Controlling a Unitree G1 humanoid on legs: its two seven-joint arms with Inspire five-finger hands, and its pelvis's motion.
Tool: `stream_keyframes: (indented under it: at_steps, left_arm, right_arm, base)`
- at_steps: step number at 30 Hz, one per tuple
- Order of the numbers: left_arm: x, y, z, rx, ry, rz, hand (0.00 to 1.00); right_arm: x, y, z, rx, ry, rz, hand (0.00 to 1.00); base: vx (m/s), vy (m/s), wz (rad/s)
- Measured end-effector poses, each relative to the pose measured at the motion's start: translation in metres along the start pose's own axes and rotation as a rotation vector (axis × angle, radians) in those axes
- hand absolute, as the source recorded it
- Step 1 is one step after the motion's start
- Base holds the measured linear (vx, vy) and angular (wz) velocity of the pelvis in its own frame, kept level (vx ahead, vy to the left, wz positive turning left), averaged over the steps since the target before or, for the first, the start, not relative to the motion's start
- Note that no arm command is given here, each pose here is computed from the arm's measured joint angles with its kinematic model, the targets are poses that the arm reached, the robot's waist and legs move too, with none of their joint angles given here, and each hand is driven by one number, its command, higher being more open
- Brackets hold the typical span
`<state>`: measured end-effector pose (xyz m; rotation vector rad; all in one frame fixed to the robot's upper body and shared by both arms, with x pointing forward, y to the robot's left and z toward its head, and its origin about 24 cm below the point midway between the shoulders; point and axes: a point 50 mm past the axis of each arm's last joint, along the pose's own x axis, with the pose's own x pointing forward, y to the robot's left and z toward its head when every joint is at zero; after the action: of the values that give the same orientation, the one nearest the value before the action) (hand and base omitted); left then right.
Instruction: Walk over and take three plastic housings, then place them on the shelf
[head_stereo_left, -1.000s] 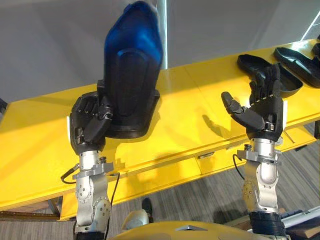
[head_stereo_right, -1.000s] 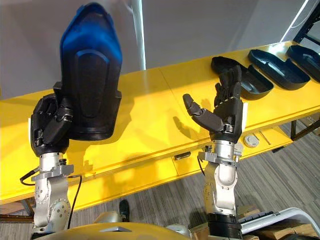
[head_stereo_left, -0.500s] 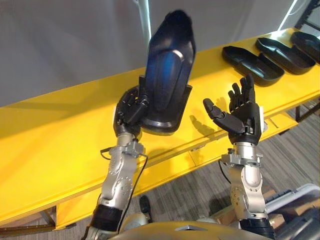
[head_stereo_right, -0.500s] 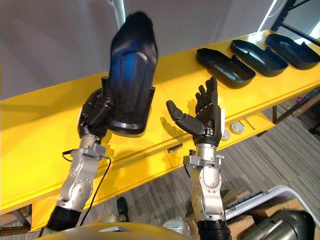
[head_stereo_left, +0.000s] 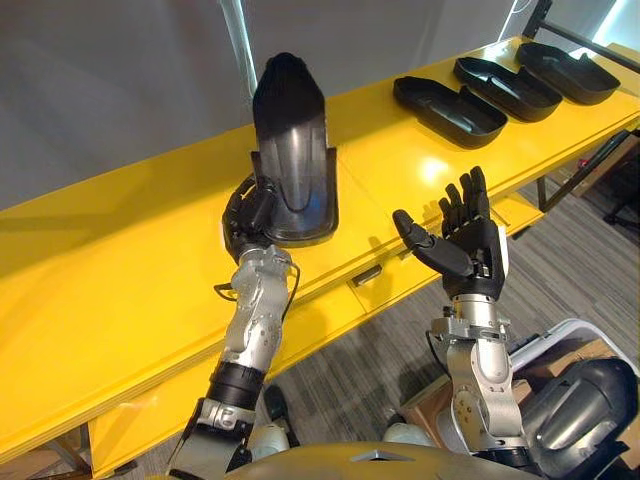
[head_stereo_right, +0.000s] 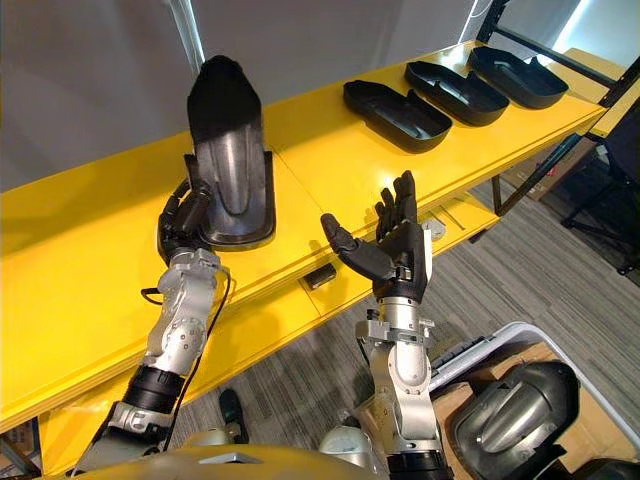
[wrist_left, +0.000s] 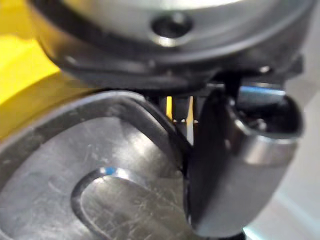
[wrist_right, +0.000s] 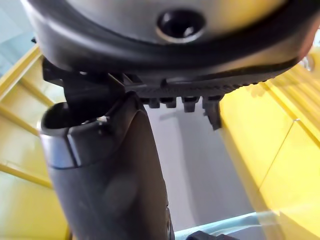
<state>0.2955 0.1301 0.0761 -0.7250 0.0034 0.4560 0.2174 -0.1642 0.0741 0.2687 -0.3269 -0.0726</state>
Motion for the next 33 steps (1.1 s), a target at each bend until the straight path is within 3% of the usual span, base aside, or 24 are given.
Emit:
stream_keyframes:
  at_steps: [6,7,15,33]
  left_arm:
    - [0.005,0.01,0.006,0.047,-0.072,0.111,0.0]
    - [0.005,0.012,0.006,0.064,-0.082,0.132,1.0]
    - [0.013,0.021,0.009,0.181,-0.158,0.231,1.0]
    - [0.01,0.004,-0.006,0.261,-0.023,-0.112,1.0]
  right_arm:
    - [-0.001,0.006,-0.003,0.01,0.016,0.026,1.0]
    - [-0.001,0.007,-0.004,0.013,0.021,0.03,1.0]
    - [-0.003,0.017,-0.009,-0.006,0.051,0.074,1.0]
    - [-0.004,0.024,-0.011,0.008,0.061,0.098,1.0]
  base:
    - [0.0,0.0,0.0]
    - [0.0,0.0,0.0]
    - [-0.01,0.004,0.0]
    - [0.0,0.0,0.0]
